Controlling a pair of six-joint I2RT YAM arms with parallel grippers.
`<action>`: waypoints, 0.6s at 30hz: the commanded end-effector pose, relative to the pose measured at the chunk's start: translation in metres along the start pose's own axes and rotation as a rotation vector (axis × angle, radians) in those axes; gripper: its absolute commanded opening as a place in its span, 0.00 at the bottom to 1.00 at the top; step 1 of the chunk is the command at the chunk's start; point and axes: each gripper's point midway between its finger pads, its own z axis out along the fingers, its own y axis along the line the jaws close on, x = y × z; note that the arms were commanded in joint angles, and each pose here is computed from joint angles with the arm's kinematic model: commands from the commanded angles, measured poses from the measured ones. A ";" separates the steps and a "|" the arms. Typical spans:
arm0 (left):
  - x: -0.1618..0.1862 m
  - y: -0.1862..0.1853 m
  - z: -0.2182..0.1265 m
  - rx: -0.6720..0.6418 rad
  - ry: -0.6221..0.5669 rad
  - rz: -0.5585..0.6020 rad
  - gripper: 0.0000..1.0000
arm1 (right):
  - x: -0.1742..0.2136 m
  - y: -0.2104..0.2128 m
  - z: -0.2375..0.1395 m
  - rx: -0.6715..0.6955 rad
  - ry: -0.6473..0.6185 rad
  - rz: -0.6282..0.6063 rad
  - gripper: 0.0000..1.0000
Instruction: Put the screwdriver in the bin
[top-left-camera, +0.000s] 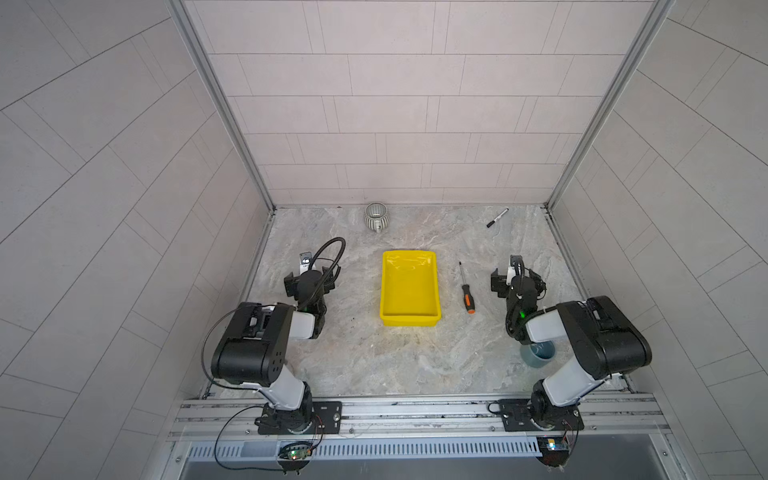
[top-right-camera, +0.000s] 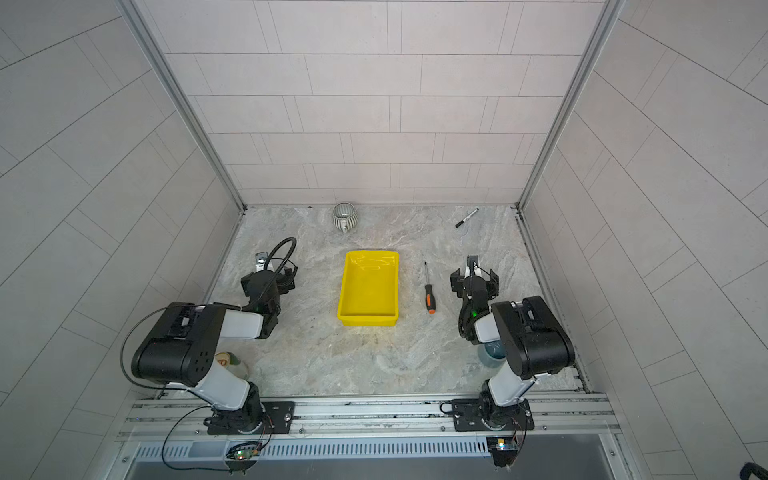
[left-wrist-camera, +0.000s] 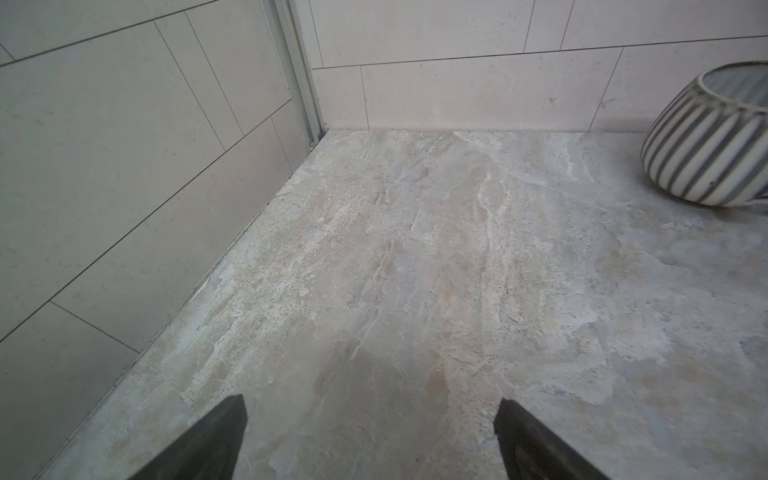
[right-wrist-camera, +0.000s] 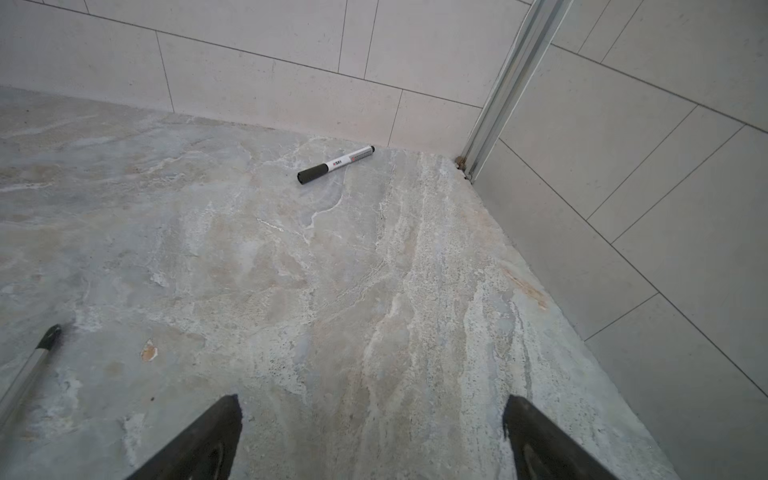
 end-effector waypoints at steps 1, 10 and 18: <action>-0.003 0.001 -0.001 0.000 -0.022 -0.012 1.00 | -0.006 0.001 -0.003 -0.010 -0.017 0.006 0.99; -0.004 0.001 -0.001 0.001 -0.022 -0.012 1.00 | -0.006 0.001 -0.003 -0.008 -0.019 0.006 0.99; -0.003 0.001 -0.001 0.000 -0.021 -0.012 1.00 | -0.006 0.002 -0.004 -0.007 -0.024 0.002 0.99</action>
